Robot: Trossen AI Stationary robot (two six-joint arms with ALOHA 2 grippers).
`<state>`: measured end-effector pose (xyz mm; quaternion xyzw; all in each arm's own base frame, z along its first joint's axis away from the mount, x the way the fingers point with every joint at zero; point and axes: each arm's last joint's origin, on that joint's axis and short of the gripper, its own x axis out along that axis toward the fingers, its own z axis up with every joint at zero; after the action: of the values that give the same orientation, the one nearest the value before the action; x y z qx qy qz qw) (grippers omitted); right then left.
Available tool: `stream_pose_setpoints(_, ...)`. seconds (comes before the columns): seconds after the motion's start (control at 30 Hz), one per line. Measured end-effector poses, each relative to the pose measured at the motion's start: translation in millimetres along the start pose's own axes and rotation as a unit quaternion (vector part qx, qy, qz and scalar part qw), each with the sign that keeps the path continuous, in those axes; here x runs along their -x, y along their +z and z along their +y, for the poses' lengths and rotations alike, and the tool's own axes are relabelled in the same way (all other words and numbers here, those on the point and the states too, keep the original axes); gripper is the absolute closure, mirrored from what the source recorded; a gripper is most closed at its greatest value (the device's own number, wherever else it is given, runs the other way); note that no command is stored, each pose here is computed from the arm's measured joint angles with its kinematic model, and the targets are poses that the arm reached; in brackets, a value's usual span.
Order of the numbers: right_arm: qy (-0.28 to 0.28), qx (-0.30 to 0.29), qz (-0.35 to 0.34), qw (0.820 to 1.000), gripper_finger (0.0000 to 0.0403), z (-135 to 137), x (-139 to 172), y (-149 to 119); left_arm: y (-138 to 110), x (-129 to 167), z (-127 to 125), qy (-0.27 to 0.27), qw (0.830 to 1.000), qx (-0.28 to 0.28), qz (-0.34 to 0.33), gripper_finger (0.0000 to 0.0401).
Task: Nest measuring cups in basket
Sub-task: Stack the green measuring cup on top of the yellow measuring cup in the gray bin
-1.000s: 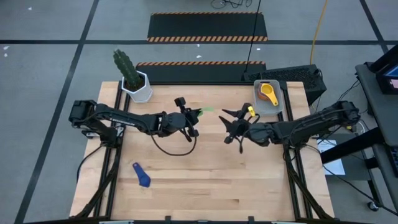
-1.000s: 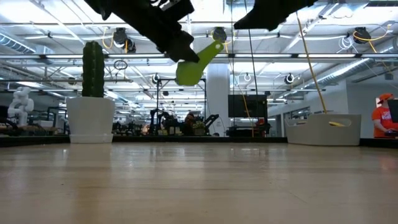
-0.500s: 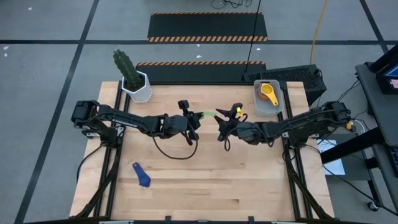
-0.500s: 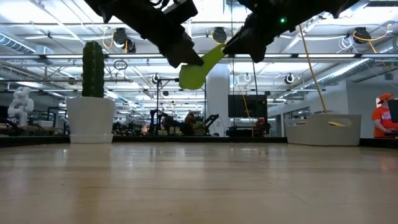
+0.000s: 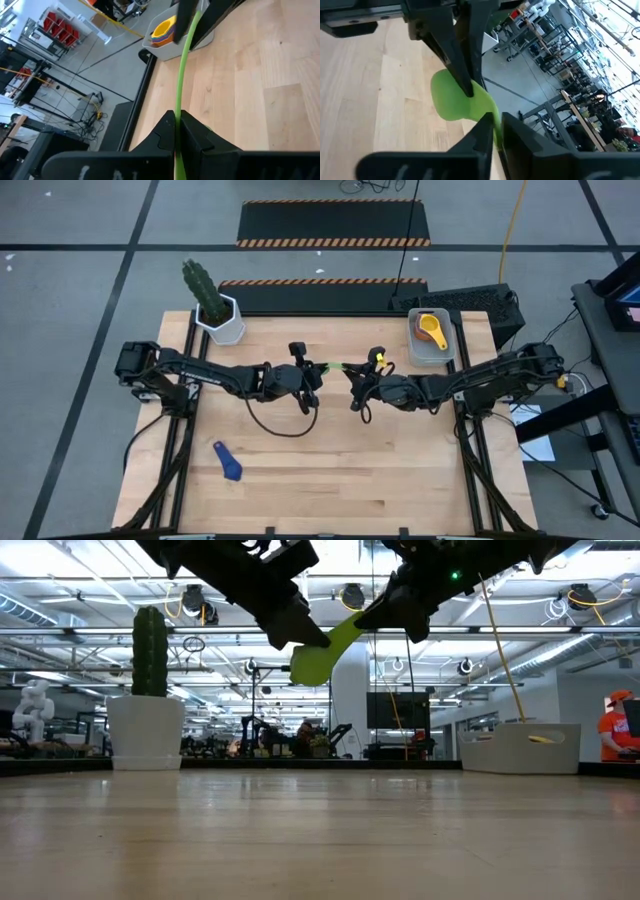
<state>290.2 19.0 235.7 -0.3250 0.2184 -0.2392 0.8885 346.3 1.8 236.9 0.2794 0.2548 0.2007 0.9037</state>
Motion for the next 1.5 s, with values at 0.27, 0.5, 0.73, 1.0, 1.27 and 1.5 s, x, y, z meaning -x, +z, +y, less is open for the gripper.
stream_pose_setpoints(0.27,0.012,0.018,0.011,1.0,0.0398,2,0,-3,5,3,-3,-0.006,1.0,0.007,-0.022,0.0368)
stream_pose_setpoints(0.5,0.02,0.035,0.018,0.999,0.0402,2,-1,-6,8,3,-3,-0.013,0.998,0.047,-0.039,0.0295)
stream_pose_setpoints(0.73,-0.011,0.054,0.044,0.998,0.0402,10,8,-4,10,18,10,-0.024,0.996,0.079,-0.029,0.0232)
stream_pose_setpoints(1.0,0.012,0.056,0.048,0.997,0.0402,19,27,-2,8,53,39,-0.049,0.987,0.151,0.0,0.0229)
stream_pose_setpoints(1.27,-0.052,0.208,0.109,0.971,0.0403,12,65,-6,-2,60,48,-0.05,0.984,0.165,0.042,0.0252)
stream_pose_setpoints(1.5,-0.083,0.294,0.176,0.936,0.0403,-17,85,-26,-3,58,51,-0.068,0.981,0.176,0.038,0.0254)
